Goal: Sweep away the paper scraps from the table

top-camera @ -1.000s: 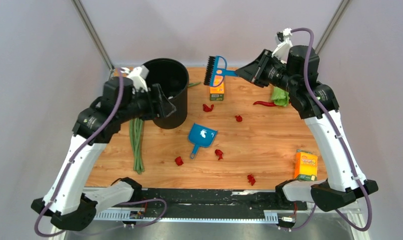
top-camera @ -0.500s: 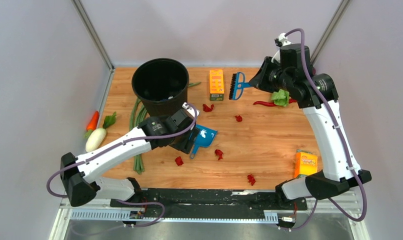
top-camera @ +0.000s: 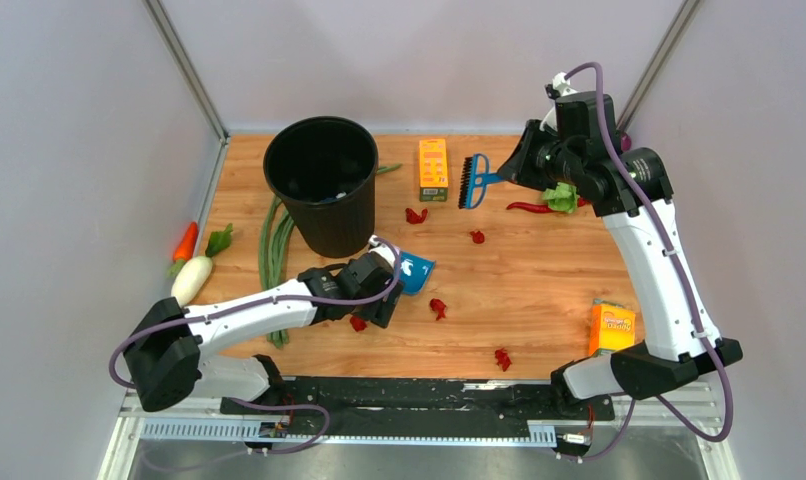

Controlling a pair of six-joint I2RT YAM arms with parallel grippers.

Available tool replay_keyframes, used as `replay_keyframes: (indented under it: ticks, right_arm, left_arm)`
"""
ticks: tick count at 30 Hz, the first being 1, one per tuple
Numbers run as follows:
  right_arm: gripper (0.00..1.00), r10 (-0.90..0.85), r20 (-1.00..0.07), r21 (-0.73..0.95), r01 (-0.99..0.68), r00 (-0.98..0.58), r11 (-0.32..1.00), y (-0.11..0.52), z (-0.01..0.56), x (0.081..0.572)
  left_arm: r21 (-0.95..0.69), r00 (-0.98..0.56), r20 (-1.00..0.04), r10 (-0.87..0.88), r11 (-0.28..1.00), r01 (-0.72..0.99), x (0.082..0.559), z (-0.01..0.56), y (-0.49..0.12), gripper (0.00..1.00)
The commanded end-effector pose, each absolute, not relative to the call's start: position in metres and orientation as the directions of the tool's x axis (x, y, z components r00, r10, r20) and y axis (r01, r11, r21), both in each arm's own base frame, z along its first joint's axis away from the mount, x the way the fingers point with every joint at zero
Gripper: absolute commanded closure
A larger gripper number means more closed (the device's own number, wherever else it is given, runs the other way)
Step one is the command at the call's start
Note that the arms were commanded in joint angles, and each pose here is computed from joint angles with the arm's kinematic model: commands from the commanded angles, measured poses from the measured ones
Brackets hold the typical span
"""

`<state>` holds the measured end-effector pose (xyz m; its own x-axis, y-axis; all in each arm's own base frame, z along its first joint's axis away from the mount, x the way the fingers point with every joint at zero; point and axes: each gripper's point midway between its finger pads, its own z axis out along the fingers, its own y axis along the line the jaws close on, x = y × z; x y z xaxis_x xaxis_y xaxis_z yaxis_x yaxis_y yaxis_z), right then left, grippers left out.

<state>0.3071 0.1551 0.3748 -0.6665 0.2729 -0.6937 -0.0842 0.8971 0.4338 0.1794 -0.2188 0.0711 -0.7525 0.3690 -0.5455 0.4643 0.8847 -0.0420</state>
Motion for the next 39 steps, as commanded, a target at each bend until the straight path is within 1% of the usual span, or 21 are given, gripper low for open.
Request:
replay_keyframes:
  ticks: [1, 8, 14, 16, 17, 20, 21, 25, 27, 28, 29, 30, 32, 34, 39]
  right_arm:
    - [1.00, 0.278, -0.670, 0.464, -0.096, -0.688, 0.881, 0.162, 0.376, 0.301]
    - [1.00, 0.284, -0.650, 0.479, -0.090, -0.705, 0.873, 0.165, 0.372, 0.301]
    - [1.00, 0.289, -0.638, 0.492, -0.088, -0.713, 0.866, 0.169, 0.372, 0.304]
    - [1.00, 0.289, -0.631, 0.494, -0.085, -0.720, 0.865, 0.171, 0.369, 0.305]
    - [1.00, 0.290, -0.632, 0.495, -0.086, -0.719, 0.865, 0.171, 0.369, 0.306]
    - [1.00, 0.290, -0.632, 0.495, -0.086, -0.719, 0.865, 0.171, 0.370, 0.306]
    - [1.00, 0.288, -0.632, 0.494, -0.087, -0.719, 0.865, 0.171, 0.369, 0.306]
    - [1.00, 0.286, -0.635, 0.487, -0.085, -0.718, 0.869, 0.170, 0.368, 0.307]
    - [1.00, 0.285, -0.635, 0.485, -0.083, -0.718, 0.871, 0.170, 0.367, 0.308]
    - [1.00, 0.283, -0.634, 0.483, -0.083, -0.719, 0.872, 0.170, 0.367, 0.309]
    - [1.00, 0.281, -0.634, 0.484, -0.086, -0.720, 0.871, 0.171, 0.366, 0.309]
    - [1.00, 0.281, -0.636, 0.482, -0.086, -0.719, 0.872, 0.171, 0.367, 0.310]
    - [1.00, 0.281, -0.640, 0.480, -0.086, -0.715, 0.873, 0.170, 0.368, 0.311]
    - [1.00, 0.272, -0.649, 0.466, -0.089, -0.710, 0.880, 0.169, 0.367, 0.313]
    - [1.00, 0.251, -0.673, 0.419, -0.079, -0.695, 0.904, 0.161, 0.363, 0.318]
  left_arm:
    - [-0.059, -0.677, -0.672, 0.301, 0.889, 0.454, 0.206, 0.086, -0.239, 0.16]
    - [-0.037, -0.657, -0.678, 0.329, 0.878, 0.477, 0.213, 0.069, -0.255, 0.19]
    - [0.012, -0.664, -0.647, 0.374, 0.876, 0.482, 0.219, 0.049, -0.258, 0.23]
    - [0.040, -0.678, -0.614, 0.405, 0.874, 0.485, 0.218, 0.035, -0.256, 0.26]
    - [0.038, -0.681, -0.605, 0.413, 0.869, 0.493, 0.217, 0.033, -0.258, 0.30]
    - [0.036, -0.707, -0.565, 0.426, 0.869, 0.494, 0.212, 0.019, -0.256, 0.36]
    - [0.027, -0.713, -0.558, 0.424, 0.869, 0.495, 0.209, 0.017, -0.256, 0.41]
    - [0.011, -0.720, -0.558, 0.412, 0.872, 0.490, 0.205, 0.017, -0.254, 0.53]
    - [0.013, -0.721, -0.557, 0.413, 0.872, 0.489, 0.204, 0.019, -0.251, 0.61]
    - [0.016, -0.719, -0.560, 0.412, 0.873, 0.487, 0.204, 0.021, -0.250, 0.74]
    - [0.024, -0.719, -0.558, 0.415, 0.874, 0.486, 0.204, 0.026, -0.248, 0.79]
    - [0.037, -0.716, -0.559, 0.419, 0.875, 0.484, 0.205, 0.028, -0.246, 0.90]
    - [0.067, -0.712, -0.554, 0.431, 0.876, 0.478, 0.207, 0.038, -0.242, 1.00]
    - [0.083, -0.703, -0.550, 0.452, 0.866, 0.492, 0.210, 0.053, -0.242, 1.00]
    - [0.088, -0.682, -0.494, 0.539, 0.811, 0.578, 0.197, 0.081, -0.239, 1.00]
